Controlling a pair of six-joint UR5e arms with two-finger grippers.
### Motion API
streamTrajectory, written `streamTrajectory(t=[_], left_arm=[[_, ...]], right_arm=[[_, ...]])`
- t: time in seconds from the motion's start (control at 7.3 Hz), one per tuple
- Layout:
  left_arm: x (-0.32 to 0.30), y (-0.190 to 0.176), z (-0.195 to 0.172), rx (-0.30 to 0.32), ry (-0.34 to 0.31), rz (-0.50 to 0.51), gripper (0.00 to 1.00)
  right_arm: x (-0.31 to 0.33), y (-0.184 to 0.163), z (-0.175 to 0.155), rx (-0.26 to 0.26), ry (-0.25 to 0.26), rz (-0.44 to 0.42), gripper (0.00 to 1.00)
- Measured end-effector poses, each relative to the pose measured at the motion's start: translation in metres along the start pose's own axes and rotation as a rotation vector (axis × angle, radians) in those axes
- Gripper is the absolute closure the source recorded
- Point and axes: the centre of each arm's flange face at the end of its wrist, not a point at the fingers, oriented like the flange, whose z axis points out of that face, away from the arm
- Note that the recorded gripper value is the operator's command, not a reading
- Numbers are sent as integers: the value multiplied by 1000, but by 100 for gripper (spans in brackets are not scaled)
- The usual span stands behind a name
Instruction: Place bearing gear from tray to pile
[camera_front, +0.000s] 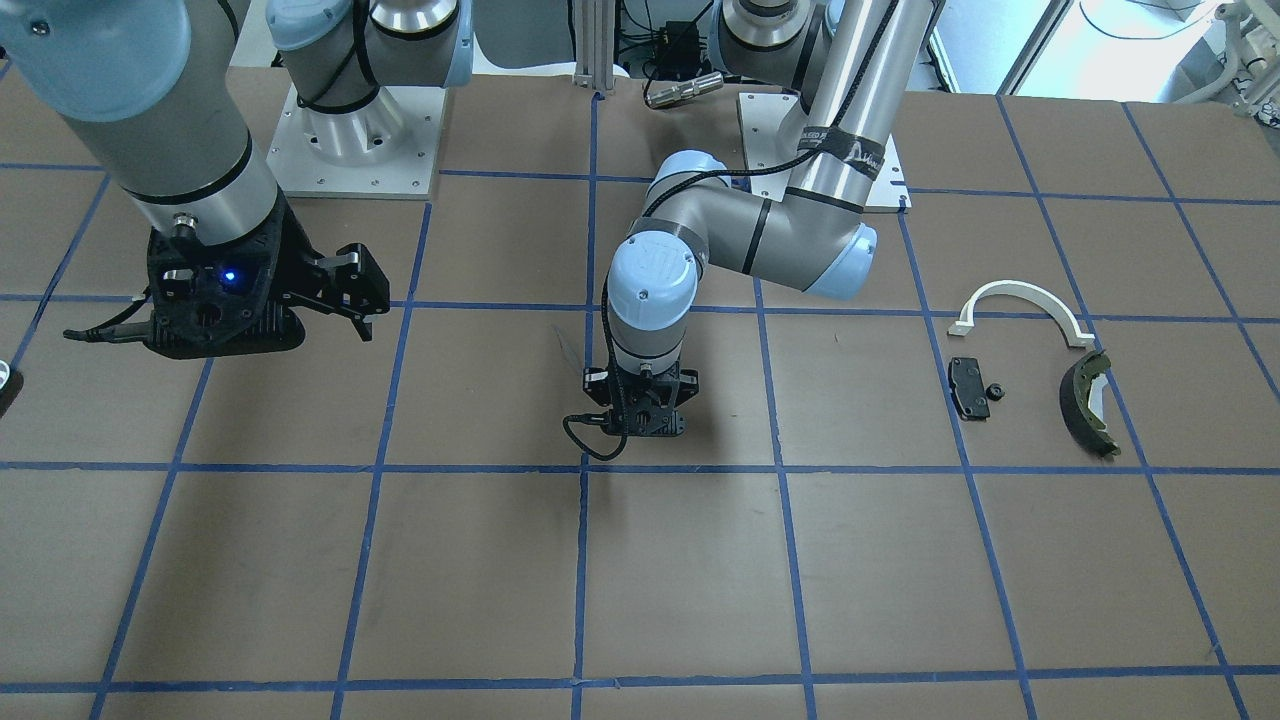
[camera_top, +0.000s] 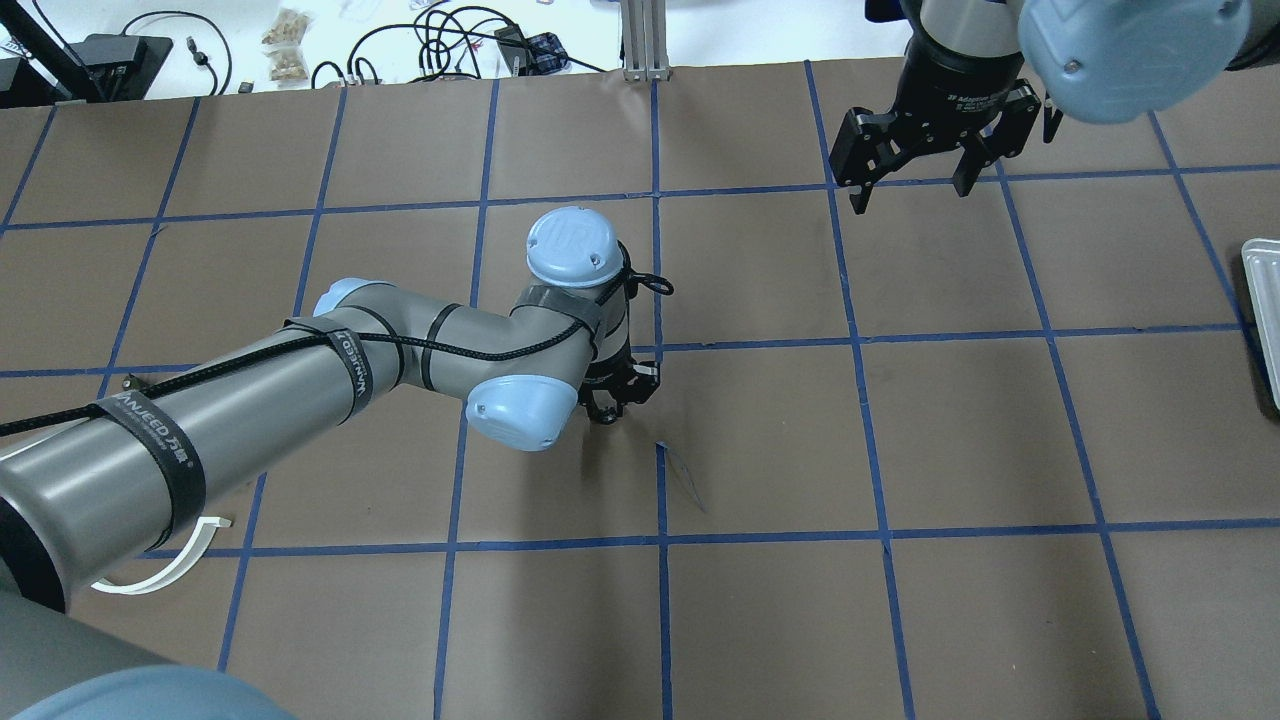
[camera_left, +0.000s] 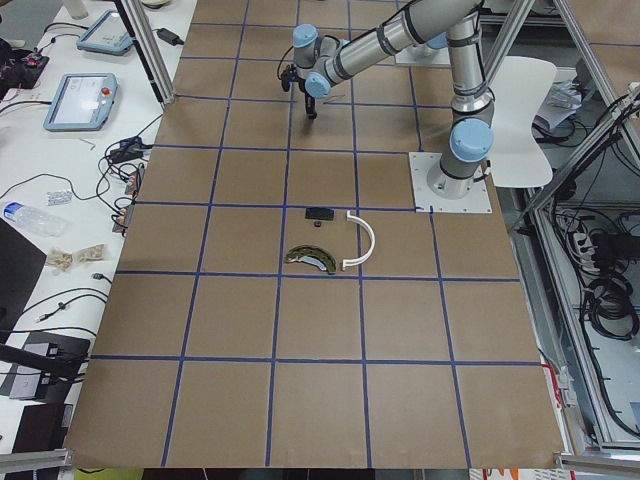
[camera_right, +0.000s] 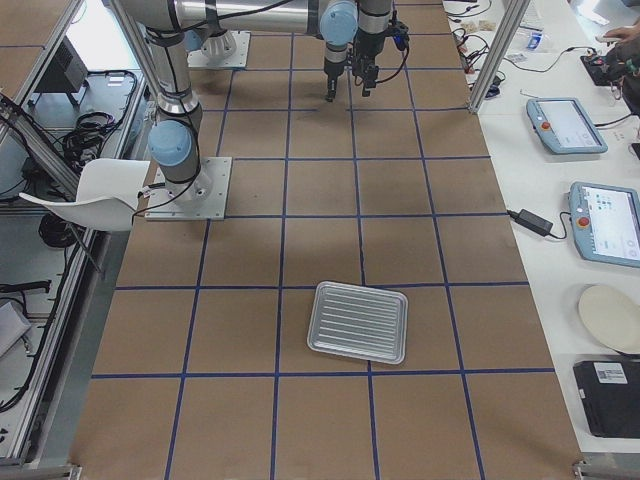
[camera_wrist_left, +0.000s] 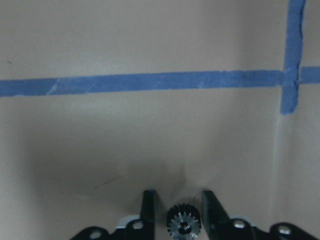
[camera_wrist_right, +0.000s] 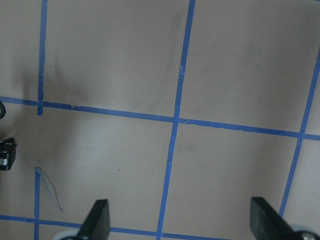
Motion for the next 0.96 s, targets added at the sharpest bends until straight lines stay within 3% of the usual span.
streamTrajectory(t=[0.55, 0.69, 0.96], left_arm=[[0, -7, -11, 20, 11, -3, 100], [-1, -16, -29, 38, 24, -9, 100], [-19, -43, -100, 29, 38, 0, 100]], right_arm=[[1, 21, -32, 60, -1, 10, 0], [1, 24, -36, 68, 0, 12, 0], [1, 28, -39, 75, 2, 19, 0]])
